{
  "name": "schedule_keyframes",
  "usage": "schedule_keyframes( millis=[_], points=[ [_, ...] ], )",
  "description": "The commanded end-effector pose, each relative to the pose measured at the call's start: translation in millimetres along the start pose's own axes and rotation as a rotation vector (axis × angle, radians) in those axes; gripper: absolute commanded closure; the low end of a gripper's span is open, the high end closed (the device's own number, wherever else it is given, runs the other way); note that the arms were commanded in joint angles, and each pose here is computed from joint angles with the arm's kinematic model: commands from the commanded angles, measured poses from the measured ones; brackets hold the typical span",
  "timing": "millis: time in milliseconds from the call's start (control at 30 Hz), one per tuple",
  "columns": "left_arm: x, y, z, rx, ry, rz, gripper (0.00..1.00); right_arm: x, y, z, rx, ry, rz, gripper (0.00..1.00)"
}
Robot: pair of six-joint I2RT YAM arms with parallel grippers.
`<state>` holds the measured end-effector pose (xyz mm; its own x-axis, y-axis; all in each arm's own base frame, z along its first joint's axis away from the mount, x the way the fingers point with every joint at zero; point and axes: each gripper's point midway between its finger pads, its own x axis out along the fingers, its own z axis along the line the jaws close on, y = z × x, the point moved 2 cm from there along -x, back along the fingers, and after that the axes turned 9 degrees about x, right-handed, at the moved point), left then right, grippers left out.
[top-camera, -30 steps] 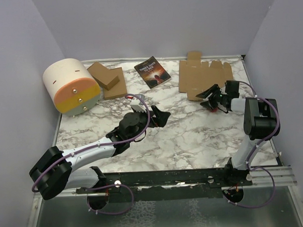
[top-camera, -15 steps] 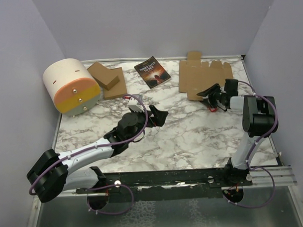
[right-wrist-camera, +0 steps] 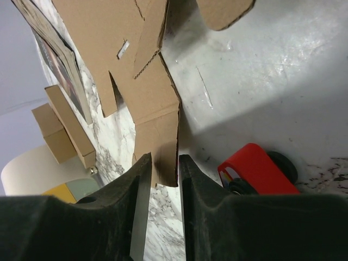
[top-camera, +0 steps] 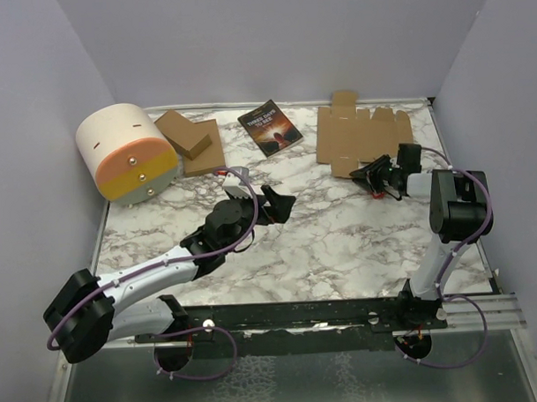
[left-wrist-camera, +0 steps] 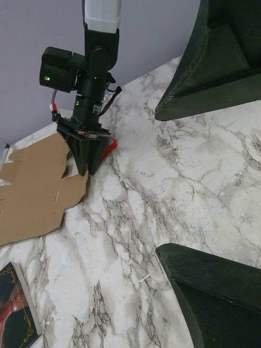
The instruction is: Fold the paper box
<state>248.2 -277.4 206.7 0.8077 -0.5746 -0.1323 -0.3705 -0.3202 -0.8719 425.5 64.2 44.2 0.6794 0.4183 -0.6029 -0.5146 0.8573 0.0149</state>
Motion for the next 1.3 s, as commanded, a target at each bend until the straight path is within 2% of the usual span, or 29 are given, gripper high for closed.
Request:
schedule_keyframes(
  millis=[0, 333, 733, 867, 1267],
  points=[
    [-5.1, -13.4, 0.8, -0.002, -0.015, -0.044, 0.01, -4.5, -3.7, 6.0, -0.036, -0.026, -0.044, 0.75],
    [-11.2, -14.7, 1.1, -0.016, -0.011, -0.048, 0.01, -16.9, -1.0, 6.7, -0.077, -0.062, -0.047, 0.86],
    [-15.8, -14.2, 2.0, -0.032, -0.004, -0.053, 0.01, -48.1, 18.1, 17.4, -0.216, -0.142, -0.005, 0.91],
    [-18.0, -13.1, 2.5, -0.029, 0.001, -0.055, 0.01, -61.1, 23.7, 25.2, -0.312, -0.187, -0.004, 0.92],
    [-22.1, -13.2, 5.9, -0.015, 0.011, -0.085, 0.01, -120.5, 30.9, 57.6, -0.576, -0.353, -0.104, 0.94]
  ],
)
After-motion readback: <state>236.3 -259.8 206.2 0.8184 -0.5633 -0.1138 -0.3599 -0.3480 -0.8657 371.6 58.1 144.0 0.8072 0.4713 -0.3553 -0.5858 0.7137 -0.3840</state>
